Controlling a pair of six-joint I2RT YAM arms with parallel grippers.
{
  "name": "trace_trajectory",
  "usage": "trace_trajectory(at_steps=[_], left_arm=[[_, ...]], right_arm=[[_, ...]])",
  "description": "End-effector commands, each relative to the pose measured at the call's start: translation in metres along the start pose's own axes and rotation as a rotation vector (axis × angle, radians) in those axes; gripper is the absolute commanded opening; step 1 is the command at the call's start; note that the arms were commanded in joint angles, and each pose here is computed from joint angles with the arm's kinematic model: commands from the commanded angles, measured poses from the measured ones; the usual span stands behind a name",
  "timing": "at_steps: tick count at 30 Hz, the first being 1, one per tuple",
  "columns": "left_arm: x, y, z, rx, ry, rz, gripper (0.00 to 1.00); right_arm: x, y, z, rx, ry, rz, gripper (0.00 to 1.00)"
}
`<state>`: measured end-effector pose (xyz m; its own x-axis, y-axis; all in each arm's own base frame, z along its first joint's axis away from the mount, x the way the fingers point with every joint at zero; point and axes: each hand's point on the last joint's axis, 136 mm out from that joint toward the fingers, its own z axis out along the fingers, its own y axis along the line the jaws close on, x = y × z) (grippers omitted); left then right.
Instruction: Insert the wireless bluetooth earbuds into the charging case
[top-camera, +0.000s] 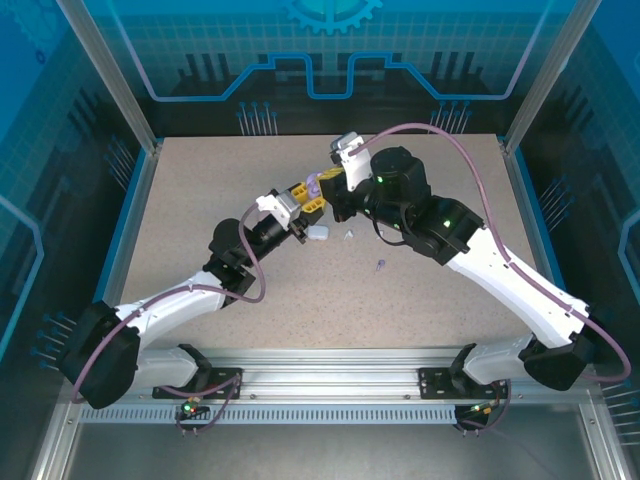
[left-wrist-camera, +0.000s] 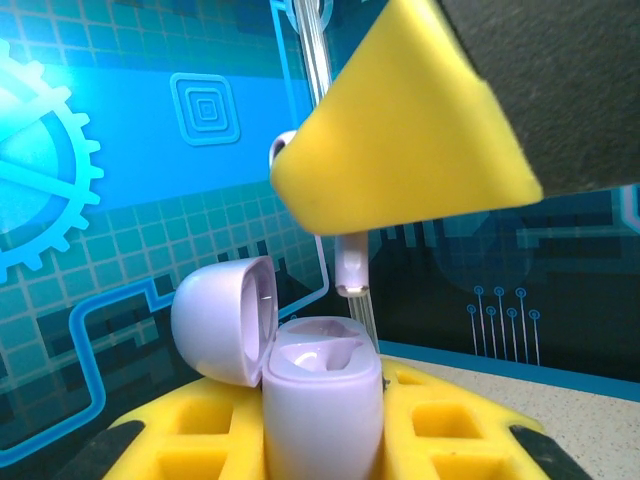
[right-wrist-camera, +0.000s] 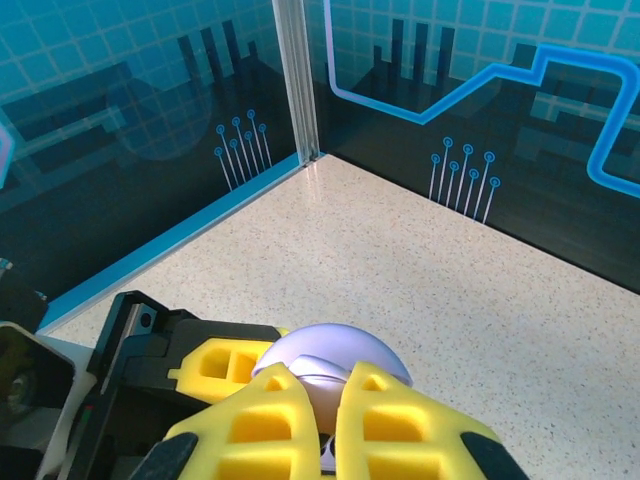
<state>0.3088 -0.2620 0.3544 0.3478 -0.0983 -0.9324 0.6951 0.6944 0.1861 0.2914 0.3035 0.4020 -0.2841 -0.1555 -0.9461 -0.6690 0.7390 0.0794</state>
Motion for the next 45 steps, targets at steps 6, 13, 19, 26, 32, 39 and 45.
trace_trajectory(at_steps=[6, 13, 19, 26, 32, 39, 45], left_arm=[[-0.024, -0.001, 0.002, 0.005, -0.058, 0.027, 0.00], [-0.024, -0.001, 0.003, 0.009, -0.055, 0.022, 0.00], [-0.025, -0.001, 0.003, 0.009, -0.058, 0.022, 0.00], [-0.028, 0.000, 0.002, 0.006, -0.062, 0.023, 0.00], [-0.026, -0.001, 0.003, 0.008, -0.054, 0.021, 0.00], [-0.027, 0.000, 0.005, 0.009, -0.056, 0.021, 0.00], [-0.026, -0.001, 0.005, 0.011, -0.051, 0.020, 0.00]], right_arm=[[0.001, -0.004, 0.001, 0.040, 0.004, -0.022, 0.06], [0.010, -0.006, 0.007, 0.040, 0.030, -0.006, 0.06], [0.019, -0.006, 0.015, 0.038, 0.057, 0.001, 0.05], [0.030, -0.012, 0.020, 0.052, 0.084, 0.005, 0.05], [0.030, -0.014, 0.014, 0.046, 0.081, 0.012, 0.04], [0.033, -0.010, 0.007, 0.022, 0.080, 0.033, 0.04], [0.041, -0.007, 0.010, 0.005, 0.099, 0.039, 0.04]])
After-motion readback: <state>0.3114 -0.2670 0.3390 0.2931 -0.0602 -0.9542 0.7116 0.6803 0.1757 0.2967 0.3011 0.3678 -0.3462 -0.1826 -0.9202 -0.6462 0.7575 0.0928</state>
